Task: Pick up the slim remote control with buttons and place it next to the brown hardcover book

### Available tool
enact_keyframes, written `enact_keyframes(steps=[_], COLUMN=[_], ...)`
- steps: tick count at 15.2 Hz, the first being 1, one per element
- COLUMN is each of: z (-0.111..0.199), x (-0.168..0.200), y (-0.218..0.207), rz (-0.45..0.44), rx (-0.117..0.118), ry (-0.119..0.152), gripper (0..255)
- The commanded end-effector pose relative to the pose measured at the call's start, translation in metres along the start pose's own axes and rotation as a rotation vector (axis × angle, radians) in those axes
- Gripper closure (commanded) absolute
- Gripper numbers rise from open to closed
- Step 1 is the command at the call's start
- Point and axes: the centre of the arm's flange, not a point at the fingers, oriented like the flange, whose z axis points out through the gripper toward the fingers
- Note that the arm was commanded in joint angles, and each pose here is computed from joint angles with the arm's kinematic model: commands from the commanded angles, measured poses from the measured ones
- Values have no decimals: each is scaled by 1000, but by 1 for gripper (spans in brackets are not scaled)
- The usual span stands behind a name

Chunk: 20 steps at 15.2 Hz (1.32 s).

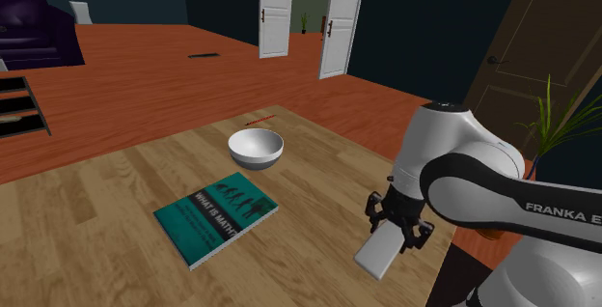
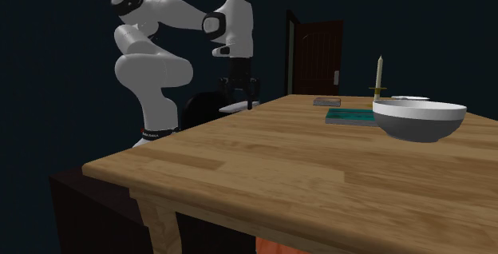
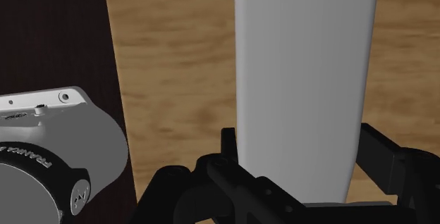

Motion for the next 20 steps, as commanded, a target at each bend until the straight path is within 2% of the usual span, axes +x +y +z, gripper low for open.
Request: enact_keyframes(steps=[1, 8, 20], z=[-12, -48, -48], x=[-1, -1, -156], y=[-1, -1, -35], rz=[0, 0, 0], rx=[0, 0, 0], ry=[0, 0, 0], gripper=[255, 255, 255])
